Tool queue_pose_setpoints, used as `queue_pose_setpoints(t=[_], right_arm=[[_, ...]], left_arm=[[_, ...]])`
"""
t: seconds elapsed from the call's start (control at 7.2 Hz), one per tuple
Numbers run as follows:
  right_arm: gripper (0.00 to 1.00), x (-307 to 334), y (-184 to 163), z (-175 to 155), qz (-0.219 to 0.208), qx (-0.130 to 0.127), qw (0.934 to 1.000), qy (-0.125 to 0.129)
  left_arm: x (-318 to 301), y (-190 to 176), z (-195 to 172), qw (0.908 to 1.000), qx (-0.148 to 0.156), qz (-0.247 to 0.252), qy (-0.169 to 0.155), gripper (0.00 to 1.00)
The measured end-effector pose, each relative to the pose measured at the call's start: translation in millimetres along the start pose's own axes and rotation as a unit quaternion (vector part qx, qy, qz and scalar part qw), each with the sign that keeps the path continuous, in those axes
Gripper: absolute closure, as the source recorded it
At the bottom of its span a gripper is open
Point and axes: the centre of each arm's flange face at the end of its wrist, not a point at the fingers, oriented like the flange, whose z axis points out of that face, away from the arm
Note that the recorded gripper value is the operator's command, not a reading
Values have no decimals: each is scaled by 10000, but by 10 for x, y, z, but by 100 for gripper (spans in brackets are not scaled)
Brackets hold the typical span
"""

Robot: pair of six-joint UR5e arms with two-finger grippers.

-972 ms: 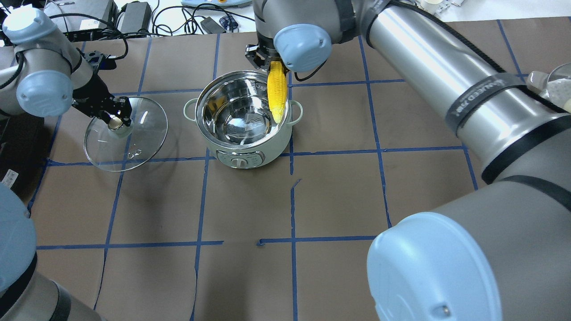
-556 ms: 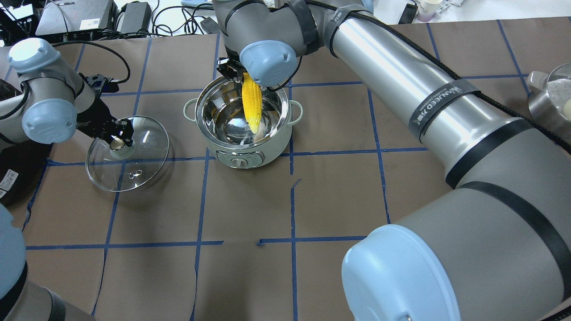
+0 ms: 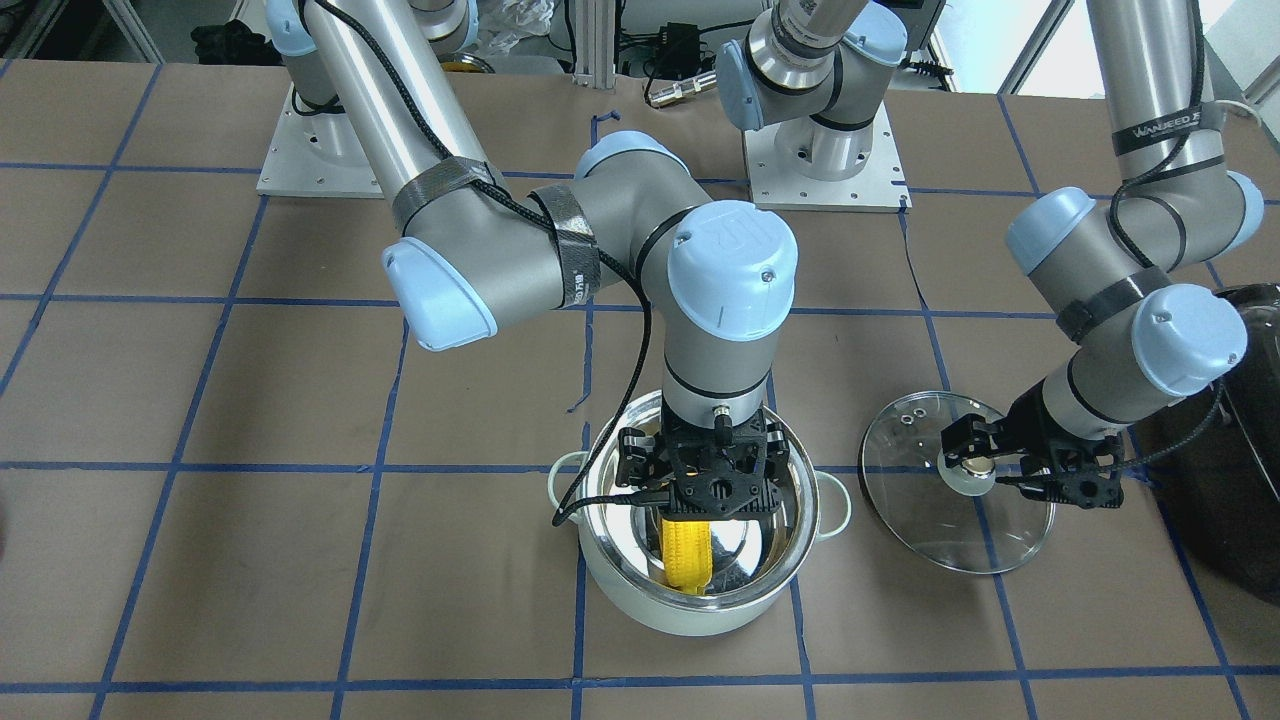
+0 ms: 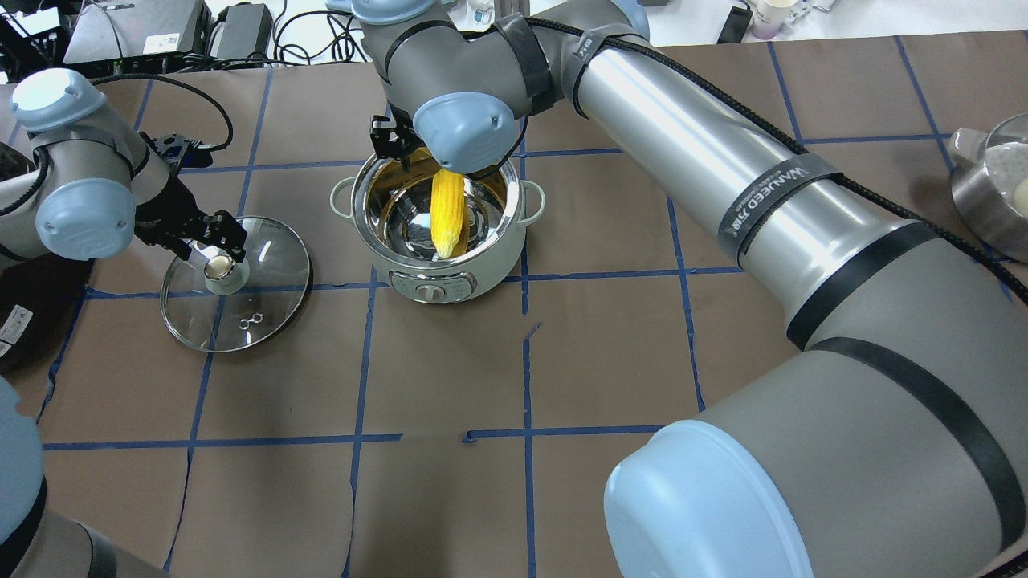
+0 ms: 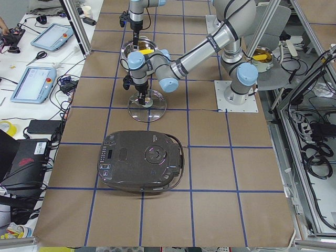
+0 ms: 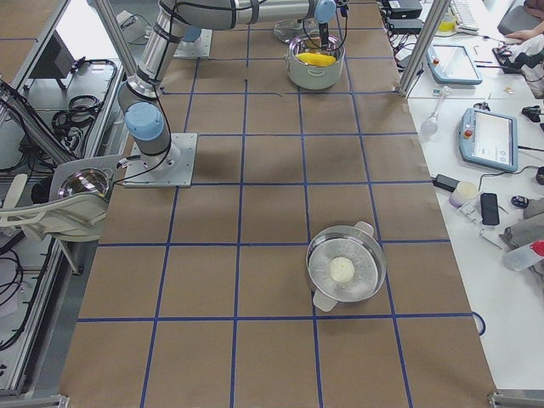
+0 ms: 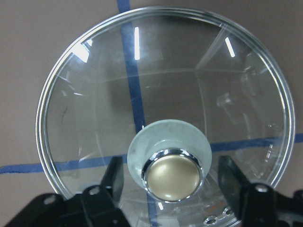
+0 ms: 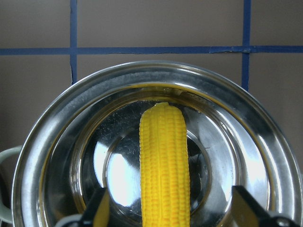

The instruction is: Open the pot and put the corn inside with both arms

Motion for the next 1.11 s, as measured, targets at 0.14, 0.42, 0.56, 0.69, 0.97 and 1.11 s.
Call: queue_pose_setpoints(t=[0.14, 0.42, 0.56, 0.69, 0.97, 1.11], right_arm=[[0, 224, -63, -113, 77, -77, 9998, 144], [0, 897, -207, -501, 289, -202, 9988, 341], [0, 1311, -244, -676, 494, -243, 9979, 353], [0, 1746, -234, -812, 665, -298, 9968, 324], [0, 2654, -88, -1081, 605, -335, 9973, 258], [0, 3020, 86, -1242, 465, -330, 9980, 289]], left_arm=[[62, -4, -184, 10000, -2, 35, -30, 0], [445, -52, -1009, 9997, -173, 172, -9, 0], [830, -59, -1582, 9996, -250, 131, -14, 0], [1305, 5, -2087, 9997, -214, 33, -66, 0], [2071, 273, -2675, 9998, 64, -45, -180, 0], [2265, 371, -2759, 9997, 134, -26, -195, 0]])
